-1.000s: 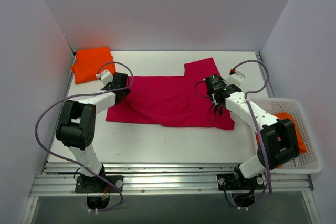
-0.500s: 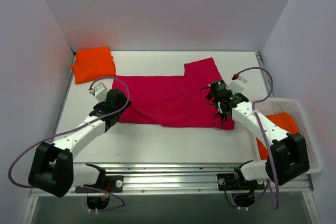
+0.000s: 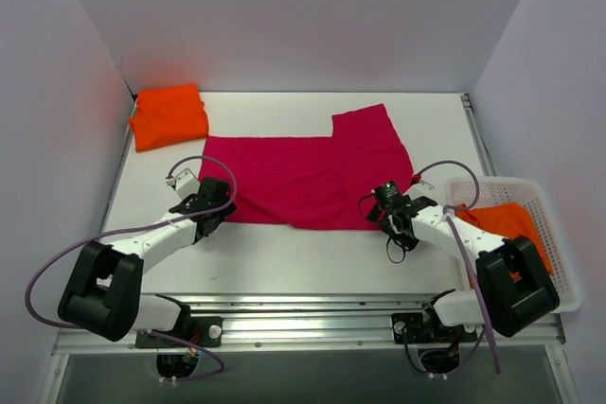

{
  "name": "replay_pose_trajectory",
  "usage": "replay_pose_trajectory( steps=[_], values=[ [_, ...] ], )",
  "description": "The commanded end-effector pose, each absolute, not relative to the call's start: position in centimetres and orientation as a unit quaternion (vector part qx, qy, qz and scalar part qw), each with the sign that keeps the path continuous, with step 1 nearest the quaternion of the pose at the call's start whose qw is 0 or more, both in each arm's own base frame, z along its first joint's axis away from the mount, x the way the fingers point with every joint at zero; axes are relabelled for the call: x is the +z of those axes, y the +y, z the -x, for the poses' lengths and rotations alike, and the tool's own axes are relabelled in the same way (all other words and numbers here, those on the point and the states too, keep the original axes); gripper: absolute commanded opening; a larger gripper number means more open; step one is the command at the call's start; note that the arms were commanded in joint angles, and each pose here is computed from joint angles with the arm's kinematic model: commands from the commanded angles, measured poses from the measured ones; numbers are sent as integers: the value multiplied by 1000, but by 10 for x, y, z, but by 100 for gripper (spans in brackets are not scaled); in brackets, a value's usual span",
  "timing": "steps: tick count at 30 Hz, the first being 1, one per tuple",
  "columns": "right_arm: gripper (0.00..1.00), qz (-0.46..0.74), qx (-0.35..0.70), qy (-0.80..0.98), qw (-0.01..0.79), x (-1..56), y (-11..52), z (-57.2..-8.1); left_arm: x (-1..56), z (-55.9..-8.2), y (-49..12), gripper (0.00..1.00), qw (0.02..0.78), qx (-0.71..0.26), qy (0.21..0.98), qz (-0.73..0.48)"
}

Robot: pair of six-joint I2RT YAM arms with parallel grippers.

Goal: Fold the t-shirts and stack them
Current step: Fold the tshirt

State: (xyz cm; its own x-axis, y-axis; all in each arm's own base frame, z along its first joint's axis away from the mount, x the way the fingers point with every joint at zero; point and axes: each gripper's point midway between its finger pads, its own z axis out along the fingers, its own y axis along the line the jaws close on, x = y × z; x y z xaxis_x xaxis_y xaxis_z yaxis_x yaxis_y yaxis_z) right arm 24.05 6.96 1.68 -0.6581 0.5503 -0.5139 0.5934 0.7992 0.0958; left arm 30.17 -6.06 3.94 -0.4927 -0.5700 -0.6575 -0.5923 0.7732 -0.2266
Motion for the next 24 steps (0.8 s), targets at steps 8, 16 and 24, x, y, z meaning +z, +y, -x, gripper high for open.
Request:
replay_pose_trajectory(
  steps=[8, 16, 24],
  values=[
    [87, -341, -51, 907, 243, -12, 64, -257, 38, -325, -58, 87, 396, 22, 847, 354],
    [76, -365, -74, 893, 254, -2, 36, -265, 25, -328, -53, 37, 381, 51, 847, 368],
    [9, -372, -74, 893, 240, -8, 21, -268, 22, -328, -52, 2, 377, 58, 847, 371]
  ],
)
